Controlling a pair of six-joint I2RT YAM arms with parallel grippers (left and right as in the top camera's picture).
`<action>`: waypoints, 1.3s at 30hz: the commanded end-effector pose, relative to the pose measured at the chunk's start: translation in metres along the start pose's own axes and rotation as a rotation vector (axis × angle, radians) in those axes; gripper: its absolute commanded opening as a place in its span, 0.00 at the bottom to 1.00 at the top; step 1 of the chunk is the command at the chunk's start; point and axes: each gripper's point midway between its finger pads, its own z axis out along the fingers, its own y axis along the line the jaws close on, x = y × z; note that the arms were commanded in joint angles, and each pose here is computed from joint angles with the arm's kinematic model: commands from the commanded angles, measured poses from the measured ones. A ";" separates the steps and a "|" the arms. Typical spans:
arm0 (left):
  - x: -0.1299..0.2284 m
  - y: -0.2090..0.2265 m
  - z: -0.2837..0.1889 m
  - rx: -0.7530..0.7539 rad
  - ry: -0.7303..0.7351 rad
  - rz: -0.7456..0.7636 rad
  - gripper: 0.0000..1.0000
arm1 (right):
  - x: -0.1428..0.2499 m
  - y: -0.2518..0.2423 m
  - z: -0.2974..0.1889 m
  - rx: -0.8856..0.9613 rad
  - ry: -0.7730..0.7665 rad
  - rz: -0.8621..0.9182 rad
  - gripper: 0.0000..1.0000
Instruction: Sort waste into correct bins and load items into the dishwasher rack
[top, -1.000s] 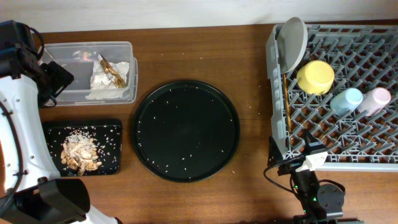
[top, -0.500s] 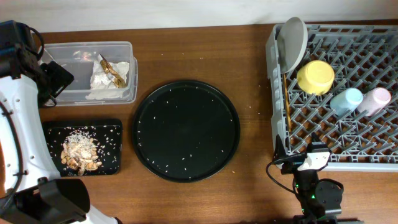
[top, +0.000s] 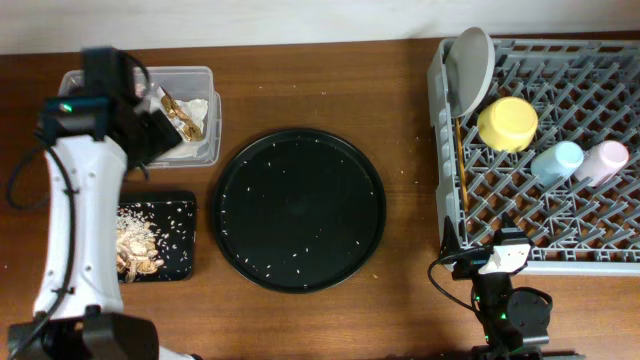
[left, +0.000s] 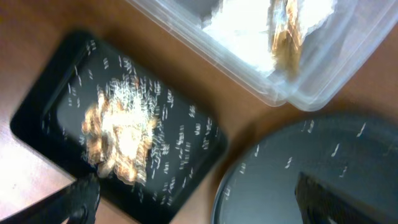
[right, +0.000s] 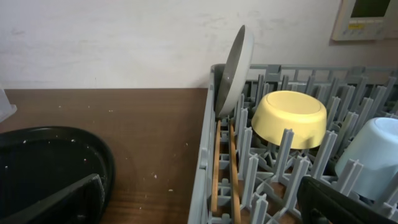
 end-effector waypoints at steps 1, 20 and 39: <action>0.042 0.007 0.028 0.028 -0.038 0.055 0.99 | 0.002 -0.004 0.000 0.020 0.004 0.001 0.98; 0.162 0.021 0.071 0.525 -0.762 0.263 0.99 | 0.002 -0.004 0.000 0.020 0.004 0.001 0.98; 0.141 0.025 0.011 0.505 -1.081 0.383 0.99 | 0.002 -0.004 0.000 0.020 0.004 0.001 0.98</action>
